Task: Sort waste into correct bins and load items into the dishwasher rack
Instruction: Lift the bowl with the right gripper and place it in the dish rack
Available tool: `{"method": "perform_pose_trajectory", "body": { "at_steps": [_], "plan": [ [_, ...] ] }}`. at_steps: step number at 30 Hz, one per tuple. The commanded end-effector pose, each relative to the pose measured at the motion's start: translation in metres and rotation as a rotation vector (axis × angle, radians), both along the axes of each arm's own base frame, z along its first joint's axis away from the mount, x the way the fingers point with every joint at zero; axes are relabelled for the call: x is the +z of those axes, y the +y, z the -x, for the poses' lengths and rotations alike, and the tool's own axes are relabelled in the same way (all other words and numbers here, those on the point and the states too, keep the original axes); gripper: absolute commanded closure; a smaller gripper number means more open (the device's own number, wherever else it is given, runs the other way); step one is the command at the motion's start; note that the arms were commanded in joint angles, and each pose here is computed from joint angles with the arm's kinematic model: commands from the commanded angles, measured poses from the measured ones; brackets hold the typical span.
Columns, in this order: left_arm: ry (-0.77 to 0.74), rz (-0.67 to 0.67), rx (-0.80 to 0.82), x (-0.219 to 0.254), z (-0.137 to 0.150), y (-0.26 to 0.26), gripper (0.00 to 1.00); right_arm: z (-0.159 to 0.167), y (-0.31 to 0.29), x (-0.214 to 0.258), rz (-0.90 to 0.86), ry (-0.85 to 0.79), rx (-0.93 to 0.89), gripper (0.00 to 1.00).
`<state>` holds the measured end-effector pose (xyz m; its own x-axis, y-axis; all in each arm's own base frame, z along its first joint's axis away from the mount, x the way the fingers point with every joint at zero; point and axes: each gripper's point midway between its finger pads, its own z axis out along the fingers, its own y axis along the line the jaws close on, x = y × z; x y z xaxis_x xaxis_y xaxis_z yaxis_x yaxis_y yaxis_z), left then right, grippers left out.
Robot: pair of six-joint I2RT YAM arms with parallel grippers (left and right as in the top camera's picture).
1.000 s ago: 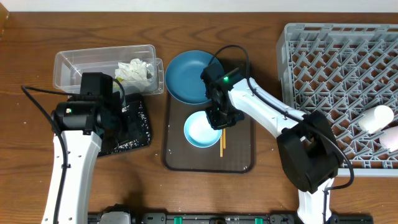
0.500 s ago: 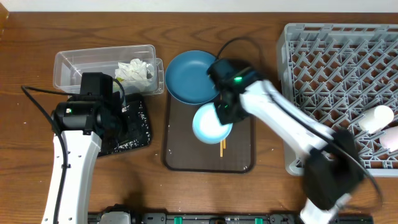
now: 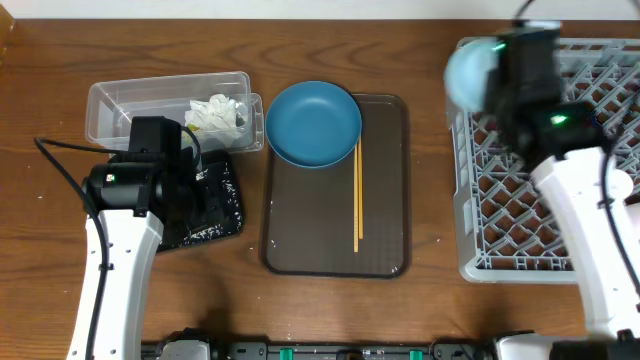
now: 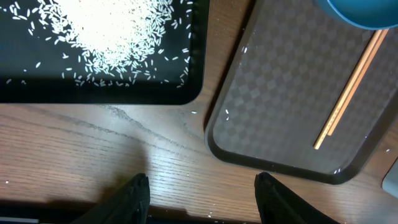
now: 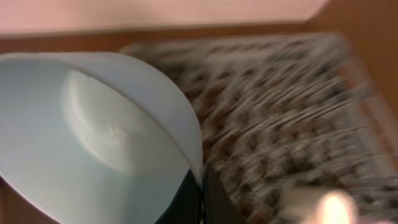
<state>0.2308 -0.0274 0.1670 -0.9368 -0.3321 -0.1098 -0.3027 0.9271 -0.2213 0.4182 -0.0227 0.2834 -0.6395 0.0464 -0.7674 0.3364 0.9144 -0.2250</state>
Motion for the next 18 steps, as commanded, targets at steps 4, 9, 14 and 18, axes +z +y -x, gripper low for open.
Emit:
{"method": "perform_pose_trajectory", "body": {
  "at_steps": [4,9,14,18],
  "plan": [
    [0.006,-0.010,-0.002,-0.001,0.002,0.003,0.43,-0.009,-0.112,0.017,0.227,-0.010,-0.200,0.99],
    [0.006,-0.010,-0.002,-0.001,0.002,0.003,0.43,0.003,-0.189,0.016,0.331,-0.013,-0.450,0.99],
    [0.006,-0.010,-0.002,-0.001,0.002,0.003,0.43,0.012,-0.239,-0.005,0.450,0.086,-0.590,0.99],
    [0.006,-0.010,-0.002,-0.001,0.002,0.003,0.43,0.027,-0.270,-0.016,0.570,0.161,-0.749,0.99]
  ]
}}
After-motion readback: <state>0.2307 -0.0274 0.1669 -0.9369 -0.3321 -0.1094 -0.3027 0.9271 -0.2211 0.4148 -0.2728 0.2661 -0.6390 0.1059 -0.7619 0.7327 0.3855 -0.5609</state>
